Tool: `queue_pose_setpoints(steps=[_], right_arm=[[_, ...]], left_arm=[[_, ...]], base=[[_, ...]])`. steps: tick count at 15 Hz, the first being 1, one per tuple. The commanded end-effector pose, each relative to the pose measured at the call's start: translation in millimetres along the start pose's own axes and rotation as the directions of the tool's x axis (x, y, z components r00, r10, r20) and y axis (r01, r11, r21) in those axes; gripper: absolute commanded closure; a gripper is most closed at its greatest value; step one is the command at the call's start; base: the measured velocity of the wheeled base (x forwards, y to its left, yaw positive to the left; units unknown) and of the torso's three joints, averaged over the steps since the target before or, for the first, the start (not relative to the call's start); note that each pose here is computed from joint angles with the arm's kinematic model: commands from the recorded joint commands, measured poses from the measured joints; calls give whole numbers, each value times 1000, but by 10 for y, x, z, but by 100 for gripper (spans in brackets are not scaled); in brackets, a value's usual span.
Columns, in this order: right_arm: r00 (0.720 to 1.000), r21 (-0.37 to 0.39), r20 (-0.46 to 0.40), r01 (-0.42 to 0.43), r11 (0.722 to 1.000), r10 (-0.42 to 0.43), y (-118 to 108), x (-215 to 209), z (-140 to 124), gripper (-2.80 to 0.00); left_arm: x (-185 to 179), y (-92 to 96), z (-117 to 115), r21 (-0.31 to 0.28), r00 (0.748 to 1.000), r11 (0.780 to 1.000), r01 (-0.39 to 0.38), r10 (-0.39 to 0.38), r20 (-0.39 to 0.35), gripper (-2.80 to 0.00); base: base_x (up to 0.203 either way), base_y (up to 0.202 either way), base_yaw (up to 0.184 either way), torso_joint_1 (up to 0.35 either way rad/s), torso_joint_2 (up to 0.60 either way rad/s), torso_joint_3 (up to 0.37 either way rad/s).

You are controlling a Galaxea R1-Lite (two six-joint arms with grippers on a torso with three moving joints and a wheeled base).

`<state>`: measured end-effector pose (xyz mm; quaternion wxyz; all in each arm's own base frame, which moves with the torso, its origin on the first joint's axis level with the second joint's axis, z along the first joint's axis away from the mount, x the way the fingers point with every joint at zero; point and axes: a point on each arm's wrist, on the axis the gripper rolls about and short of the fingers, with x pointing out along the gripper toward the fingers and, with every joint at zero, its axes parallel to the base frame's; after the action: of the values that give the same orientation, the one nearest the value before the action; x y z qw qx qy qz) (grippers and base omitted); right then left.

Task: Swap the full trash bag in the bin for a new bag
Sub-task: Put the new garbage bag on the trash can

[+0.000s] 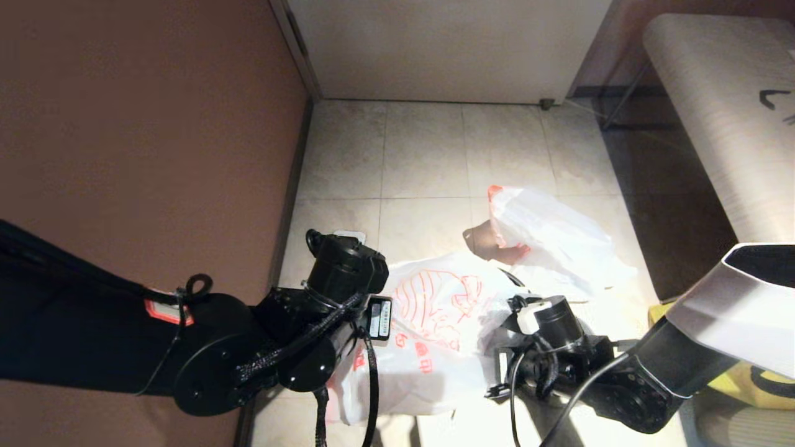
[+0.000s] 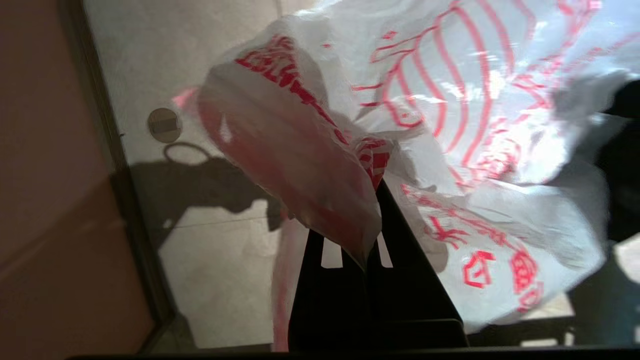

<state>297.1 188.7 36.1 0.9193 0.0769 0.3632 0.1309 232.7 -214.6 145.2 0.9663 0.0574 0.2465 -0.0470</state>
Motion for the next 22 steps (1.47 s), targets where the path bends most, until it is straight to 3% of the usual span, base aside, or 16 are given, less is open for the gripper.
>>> queue_pose_setpoints(steps=[1,5,8,10,15,22], right_arm=[[997,8,65,-34,999,33,111,70,180,0],[988,17,143,-62,998,59,232,206,409,0],[985,21,163,-58,998,54,260,428,464,0],[988,-46,152,-7,999,14,225,684,395,0],[987,-165,115,127,978,-109,103,1084,154,0],[984,-194,115,156,969,-135,25,1167,214,0]], left_arm=[[-99,-63,25,-4,999,1000,29,-29,22,0],[-142,-231,-52,14,996,996,84,-85,14,0],[-161,-349,-92,0,989,991,137,-136,49,0],[-173,-394,-53,-27,981,985,168,-165,103,0],[-204,-431,-97,-38,966,972,230,-224,130,0],[-300,-732,-287,26,945,950,312,-313,98,0]], base=[[0,0,0,0,0,0],[0,0,0,0,0,0],[0,0,0,0,0,0],[0,0,0,0,0,0],[0,0,0,0,0,0],[0,0,0,0,0,0]])
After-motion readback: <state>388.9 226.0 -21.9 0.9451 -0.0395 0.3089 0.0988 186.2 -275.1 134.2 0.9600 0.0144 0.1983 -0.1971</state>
